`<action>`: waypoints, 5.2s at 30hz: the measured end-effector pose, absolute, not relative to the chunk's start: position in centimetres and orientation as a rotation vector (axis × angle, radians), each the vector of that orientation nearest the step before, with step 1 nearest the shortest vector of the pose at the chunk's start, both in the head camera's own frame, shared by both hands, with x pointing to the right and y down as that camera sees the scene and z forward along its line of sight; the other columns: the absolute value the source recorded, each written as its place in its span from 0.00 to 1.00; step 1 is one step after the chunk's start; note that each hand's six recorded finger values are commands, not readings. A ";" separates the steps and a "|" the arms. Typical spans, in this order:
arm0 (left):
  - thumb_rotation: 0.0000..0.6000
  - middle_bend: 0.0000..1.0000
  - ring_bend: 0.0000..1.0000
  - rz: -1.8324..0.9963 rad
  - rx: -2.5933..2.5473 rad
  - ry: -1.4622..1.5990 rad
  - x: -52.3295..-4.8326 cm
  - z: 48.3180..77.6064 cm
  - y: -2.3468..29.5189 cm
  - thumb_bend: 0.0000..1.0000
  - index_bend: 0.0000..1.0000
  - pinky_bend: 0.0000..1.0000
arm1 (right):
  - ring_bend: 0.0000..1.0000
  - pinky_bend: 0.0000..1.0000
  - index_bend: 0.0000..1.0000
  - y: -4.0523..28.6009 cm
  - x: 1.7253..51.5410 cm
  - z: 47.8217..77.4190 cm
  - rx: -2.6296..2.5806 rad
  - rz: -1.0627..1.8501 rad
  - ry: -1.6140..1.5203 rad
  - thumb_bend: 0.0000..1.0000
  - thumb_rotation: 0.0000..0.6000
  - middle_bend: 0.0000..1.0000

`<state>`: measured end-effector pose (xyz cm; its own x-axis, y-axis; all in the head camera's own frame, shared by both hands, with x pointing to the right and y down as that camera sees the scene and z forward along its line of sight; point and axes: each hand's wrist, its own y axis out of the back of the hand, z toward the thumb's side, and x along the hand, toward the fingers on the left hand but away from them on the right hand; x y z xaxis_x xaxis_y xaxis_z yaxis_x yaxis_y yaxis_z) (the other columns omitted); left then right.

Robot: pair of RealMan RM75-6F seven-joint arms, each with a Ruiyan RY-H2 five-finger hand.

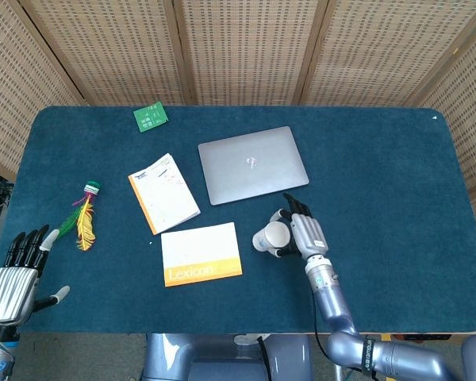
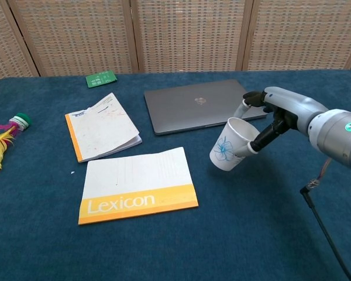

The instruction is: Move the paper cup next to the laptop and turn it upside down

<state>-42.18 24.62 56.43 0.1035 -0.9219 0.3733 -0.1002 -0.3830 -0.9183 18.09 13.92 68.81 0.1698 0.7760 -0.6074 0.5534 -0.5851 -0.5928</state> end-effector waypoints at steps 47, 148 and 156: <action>1.00 0.00 0.00 -1.368 -1.633 1.016 -42.0 56.7 24.8 0.13 0.00 0.00 | 0.00 0.00 0.37 16.7 17.3 70.3 -1.751 1.458 -0.873 0.24 1.00 0.00; 1.00 0.00 0.00 -1.346 -1.640 1.006 -41.4 56.7 25.0 0.13 0.00 0.00 | 0.00 0.00 0.14 17.2 23.0 69.8 -2.300 1.261 -1.518 0.26 1.00 0.00; 1.00 0.00 0.00 -1.349 -1.619 1.039 -42.1 56.1 24.6 0.13 0.00 0.00 | 0.00 0.00 0.14 19.1 26.3 64.9 -2.198 1.194 -1.305 0.26 1.00 0.00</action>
<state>-42.08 24.64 56.06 0.1060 -0.9274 0.3589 -0.1101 -0.3696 -0.9226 26.32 19.08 64.92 0.2338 0.8358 -0.4968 0.5690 -0.5319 -0.6271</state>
